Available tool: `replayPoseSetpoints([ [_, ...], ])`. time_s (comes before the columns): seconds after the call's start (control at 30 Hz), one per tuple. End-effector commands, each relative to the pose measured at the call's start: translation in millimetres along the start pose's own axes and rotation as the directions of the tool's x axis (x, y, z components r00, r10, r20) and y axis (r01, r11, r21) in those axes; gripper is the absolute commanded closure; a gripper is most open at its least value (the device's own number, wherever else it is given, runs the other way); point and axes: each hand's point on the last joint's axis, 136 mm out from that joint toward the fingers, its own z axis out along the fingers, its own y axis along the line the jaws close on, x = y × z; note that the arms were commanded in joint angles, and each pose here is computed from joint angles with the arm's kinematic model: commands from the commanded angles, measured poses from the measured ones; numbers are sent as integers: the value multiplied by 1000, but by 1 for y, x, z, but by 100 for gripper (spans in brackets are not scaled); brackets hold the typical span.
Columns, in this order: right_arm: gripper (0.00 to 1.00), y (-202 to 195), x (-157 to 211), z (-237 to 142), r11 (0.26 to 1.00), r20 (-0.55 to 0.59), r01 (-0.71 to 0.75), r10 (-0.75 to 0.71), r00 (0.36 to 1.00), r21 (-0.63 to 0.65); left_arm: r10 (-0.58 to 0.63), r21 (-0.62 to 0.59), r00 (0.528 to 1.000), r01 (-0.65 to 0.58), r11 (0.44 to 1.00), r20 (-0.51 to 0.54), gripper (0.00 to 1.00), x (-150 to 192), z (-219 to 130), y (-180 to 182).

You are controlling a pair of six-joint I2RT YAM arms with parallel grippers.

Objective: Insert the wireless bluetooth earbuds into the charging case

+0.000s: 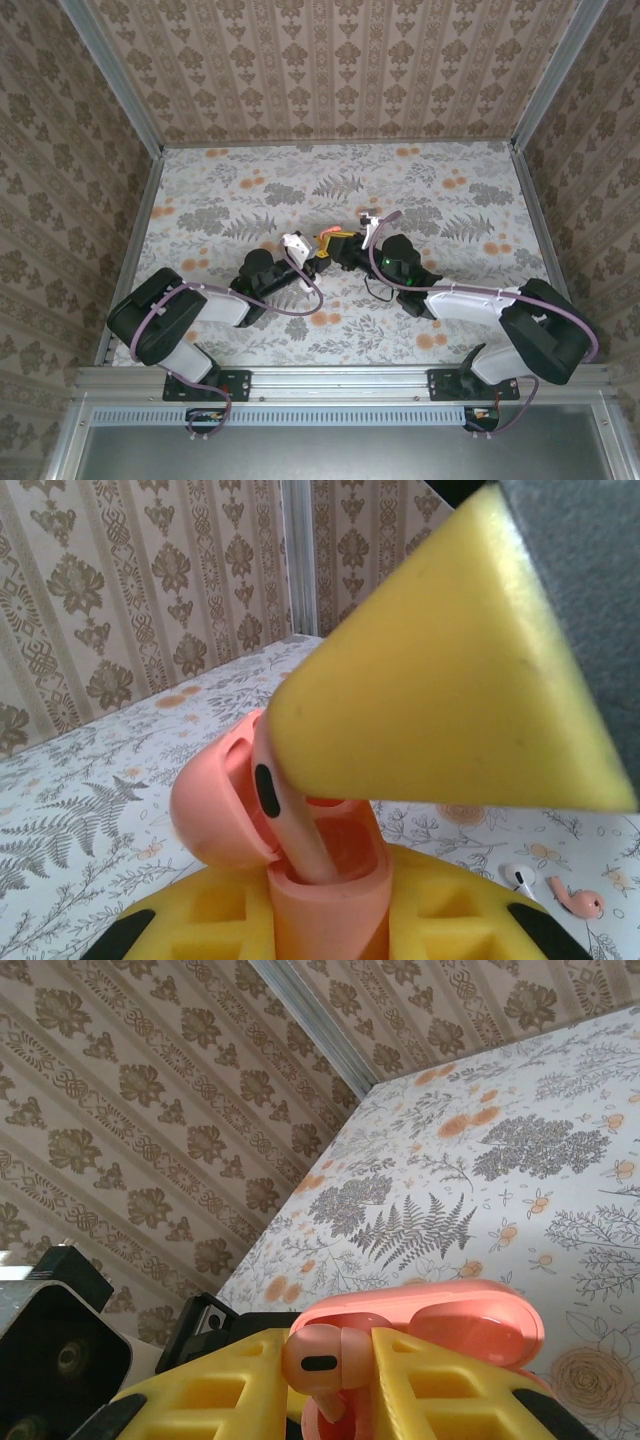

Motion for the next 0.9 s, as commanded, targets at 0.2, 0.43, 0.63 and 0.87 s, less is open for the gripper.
replayPoseSetpoints([
  [0.2, 74, 0, 7, 0, 1000, -2, -22, 22, 1000, -3, 17, -22, 993, -14, 1000, 115, 84, -39, 0, 3],
  [0.43, 74, -7, 15, -1, 999, -21, -33, 33, 999, 20, 24, -31, 991, -20, 999, 129, 84, -45, -2, 4],
  [0.63, 74, -14, 18, -2, 998, -25, -39, 40, 999, 50, 28, -39, 991, -23, 999, 134, 84, -47, -3, 5],
  [0.87, 74, -15, 20, -2, 998, -31, -39, 41, 999, 58, 29, -41, 990, -24, 999, 137, 84, -48, -3, 6],
])
